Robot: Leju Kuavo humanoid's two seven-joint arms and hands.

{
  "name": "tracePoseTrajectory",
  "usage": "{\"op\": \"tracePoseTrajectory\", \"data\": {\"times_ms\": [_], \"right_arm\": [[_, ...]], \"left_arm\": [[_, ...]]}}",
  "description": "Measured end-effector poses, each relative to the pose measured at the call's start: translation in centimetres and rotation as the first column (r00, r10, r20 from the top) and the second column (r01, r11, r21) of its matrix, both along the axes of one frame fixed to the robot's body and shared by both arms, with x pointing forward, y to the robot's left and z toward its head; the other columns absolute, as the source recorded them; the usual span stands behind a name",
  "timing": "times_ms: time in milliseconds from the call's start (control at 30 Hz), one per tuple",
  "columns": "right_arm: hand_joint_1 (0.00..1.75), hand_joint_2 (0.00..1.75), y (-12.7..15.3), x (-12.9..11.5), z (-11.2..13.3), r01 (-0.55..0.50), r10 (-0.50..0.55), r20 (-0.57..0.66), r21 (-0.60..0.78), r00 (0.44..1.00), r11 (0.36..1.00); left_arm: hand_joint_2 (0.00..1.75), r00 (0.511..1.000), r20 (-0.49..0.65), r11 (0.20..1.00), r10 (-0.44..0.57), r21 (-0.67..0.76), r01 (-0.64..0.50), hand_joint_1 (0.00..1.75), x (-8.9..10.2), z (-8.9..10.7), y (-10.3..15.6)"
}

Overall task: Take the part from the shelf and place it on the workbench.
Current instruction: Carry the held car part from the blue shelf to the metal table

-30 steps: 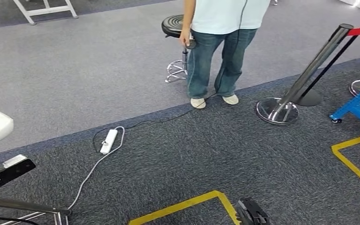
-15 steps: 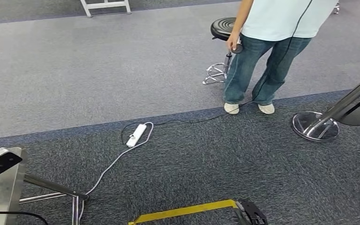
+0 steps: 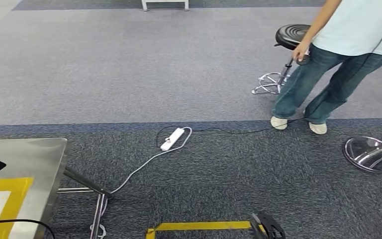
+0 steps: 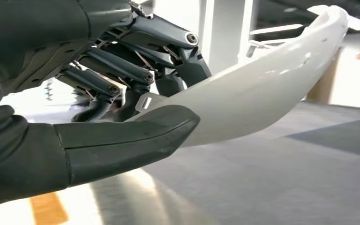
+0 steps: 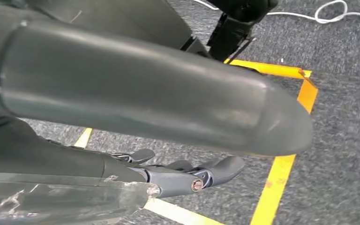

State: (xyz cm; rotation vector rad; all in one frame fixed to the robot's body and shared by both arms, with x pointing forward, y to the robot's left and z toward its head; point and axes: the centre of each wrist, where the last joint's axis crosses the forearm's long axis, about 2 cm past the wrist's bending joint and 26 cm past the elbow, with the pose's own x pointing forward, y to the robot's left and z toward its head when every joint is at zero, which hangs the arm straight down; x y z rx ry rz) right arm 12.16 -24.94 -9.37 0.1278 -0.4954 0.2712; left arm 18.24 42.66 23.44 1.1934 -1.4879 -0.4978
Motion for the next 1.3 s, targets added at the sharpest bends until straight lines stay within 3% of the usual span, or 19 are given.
{"op": "tracePoseTrajectory", "data": {"times_ms": [600,1300], "right_arm": [[0.0,0.0,0.38,0.14,0.06,-0.002,0.003,-0.004,0.01,1.0,1.0],[0.0,0.0,0.47,-0.17,-0.01,-0.003,0.004,-0.011,0.015,1.0,1.0]], "left_arm": [[1.75,0.992,-0.029,0.991,0.121,0.061,-0.119,1.59,-0.63,-0.19,0.8],[1.75,0.99,-0.035,0.989,0.14,0.055,-0.138,1.59,-0.68,-0.5,0.74]]}}
